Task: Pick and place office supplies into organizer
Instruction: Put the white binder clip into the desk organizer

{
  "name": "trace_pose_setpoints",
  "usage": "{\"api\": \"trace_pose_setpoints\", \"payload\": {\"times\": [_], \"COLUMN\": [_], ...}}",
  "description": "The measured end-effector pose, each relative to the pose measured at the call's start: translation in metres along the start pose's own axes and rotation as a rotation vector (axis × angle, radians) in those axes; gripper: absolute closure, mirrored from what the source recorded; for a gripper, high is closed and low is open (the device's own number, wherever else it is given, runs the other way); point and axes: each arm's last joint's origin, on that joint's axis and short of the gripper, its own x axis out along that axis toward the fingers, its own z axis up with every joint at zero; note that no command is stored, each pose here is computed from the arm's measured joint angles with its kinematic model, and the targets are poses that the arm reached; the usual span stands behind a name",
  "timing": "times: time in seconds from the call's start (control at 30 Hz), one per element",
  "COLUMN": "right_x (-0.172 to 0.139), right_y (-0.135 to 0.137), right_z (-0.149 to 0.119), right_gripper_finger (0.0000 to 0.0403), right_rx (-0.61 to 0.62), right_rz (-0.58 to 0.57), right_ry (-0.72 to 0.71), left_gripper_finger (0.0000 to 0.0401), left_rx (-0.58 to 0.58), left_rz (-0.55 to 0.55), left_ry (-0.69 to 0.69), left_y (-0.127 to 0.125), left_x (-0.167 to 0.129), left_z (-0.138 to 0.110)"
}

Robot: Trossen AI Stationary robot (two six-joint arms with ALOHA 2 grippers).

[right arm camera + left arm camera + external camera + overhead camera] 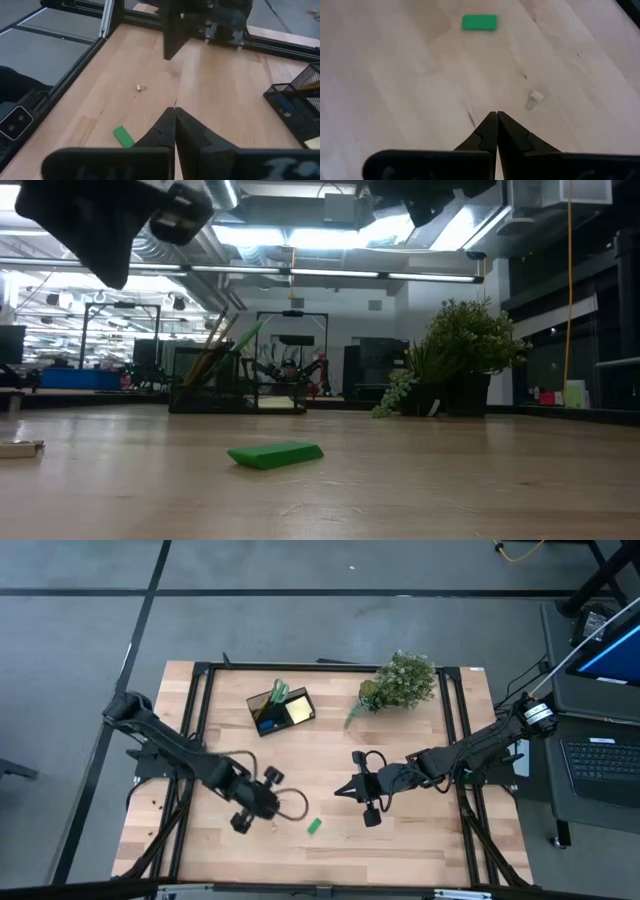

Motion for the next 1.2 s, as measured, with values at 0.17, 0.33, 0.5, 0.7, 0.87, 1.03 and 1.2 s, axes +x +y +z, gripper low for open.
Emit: {"api": "trace_pose_setpoints", "payload": {"times": [0.17,0.33,0.5,0.7,0.87,1.03,1.2], "right_x": [0.000,0.000,0.000,0.000,0.000,0.000,0.001], "right_y": [0.000,0.000,0.001,0.001,0.001,0.001,0.001], "right_z": [0.000,0.000,0.000,0.000,0.000,0.000,0.000], "right_gripper_finger": [0.0393,0.0393,0.0393,0.0393,0.0393,0.0393,0.0393], "right_rx": [0.018,0.052,0.053,0.055,0.055,0.056,0.056], "right_rz": [0.000,0.001,0.002,0.002,0.002,0.002,0.002], "right_ry": [0.000,0.001,0.001,0.000,0.000,-0.001,-0.002], "left_gripper_finger": [0.0400,0.0399,0.0397,0.0370,0.0334,0.0304,0.0298], "left_rx": [0.150,0.267,0.308,0.362,0.374,0.378,0.414], "left_rz": [-0.058,-0.138,-0.144,-0.066,-0.060,-0.082,-0.107], "left_ry": [0.050,0.062,0.080,0.106,0.108,0.130,0.151], "left_y": [-0.012,-0.029,-0.040,-0.044,-0.044,-0.045,-0.047], "left_x": [0.017,0.035,0.044,0.045,0.045,0.050,0.055], "left_z": [0.028,0.045,0.049,0.047,0.047,0.040,0.031]}}
